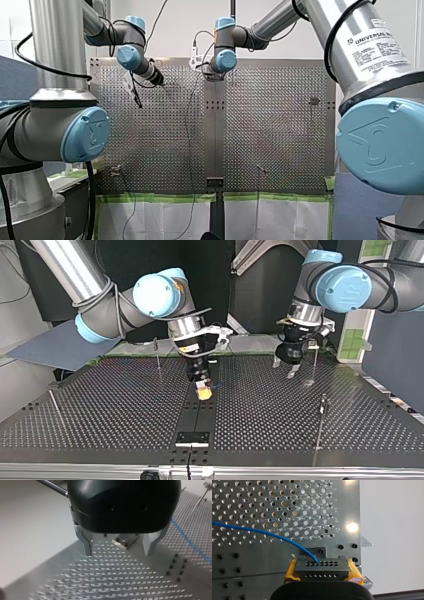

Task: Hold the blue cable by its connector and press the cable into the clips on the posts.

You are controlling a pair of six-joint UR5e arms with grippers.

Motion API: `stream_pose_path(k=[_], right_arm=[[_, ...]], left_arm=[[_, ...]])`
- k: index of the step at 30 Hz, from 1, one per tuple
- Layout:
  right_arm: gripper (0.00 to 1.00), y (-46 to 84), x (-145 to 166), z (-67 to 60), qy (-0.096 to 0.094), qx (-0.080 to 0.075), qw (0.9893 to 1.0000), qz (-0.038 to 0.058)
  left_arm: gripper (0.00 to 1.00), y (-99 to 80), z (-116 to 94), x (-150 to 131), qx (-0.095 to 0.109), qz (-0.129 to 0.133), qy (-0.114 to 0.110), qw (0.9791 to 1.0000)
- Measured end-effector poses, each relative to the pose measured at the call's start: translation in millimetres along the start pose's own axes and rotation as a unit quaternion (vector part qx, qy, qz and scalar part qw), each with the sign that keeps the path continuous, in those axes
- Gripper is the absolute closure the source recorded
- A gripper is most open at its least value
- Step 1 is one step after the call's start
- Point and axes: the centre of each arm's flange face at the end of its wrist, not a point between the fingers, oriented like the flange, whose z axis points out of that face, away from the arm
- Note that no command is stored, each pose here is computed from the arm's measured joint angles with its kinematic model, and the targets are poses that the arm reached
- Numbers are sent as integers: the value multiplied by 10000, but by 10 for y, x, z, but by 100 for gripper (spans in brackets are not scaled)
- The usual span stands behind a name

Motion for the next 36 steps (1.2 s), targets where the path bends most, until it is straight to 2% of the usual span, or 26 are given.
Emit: stream_pose_path(k=[5, 10, 17, 24, 31, 36], right_arm=[[100, -6, -4, 2, -4, 40, 10000, 9], [100, -8, -7, 2, -6, 50, 10000, 10], [100, 7, -6, 8, -2, 41, 10000, 10], [100, 11, -9, 7, -8, 43, 10000, 15], [100, 14, -8, 9, -7, 41, 10000, 16], [100, 16, -9, 9, -8, 40, 10000, 16]], left_arm=[[0, -61, 23, 107, 171, -230, 281, 9992], [0, -168, 33, 100, 407, -422, 388, 9975], [0, -269, 92, 125, 677, -717, 608, 9933], [0, -292, 221, 319, 811, -1069, 1070, 9852], [0, -430, 261, 295, 1074, -1340, 1275, 9769], [0, -499, 245, 314, 1241, -1553, 1455, 9692]])
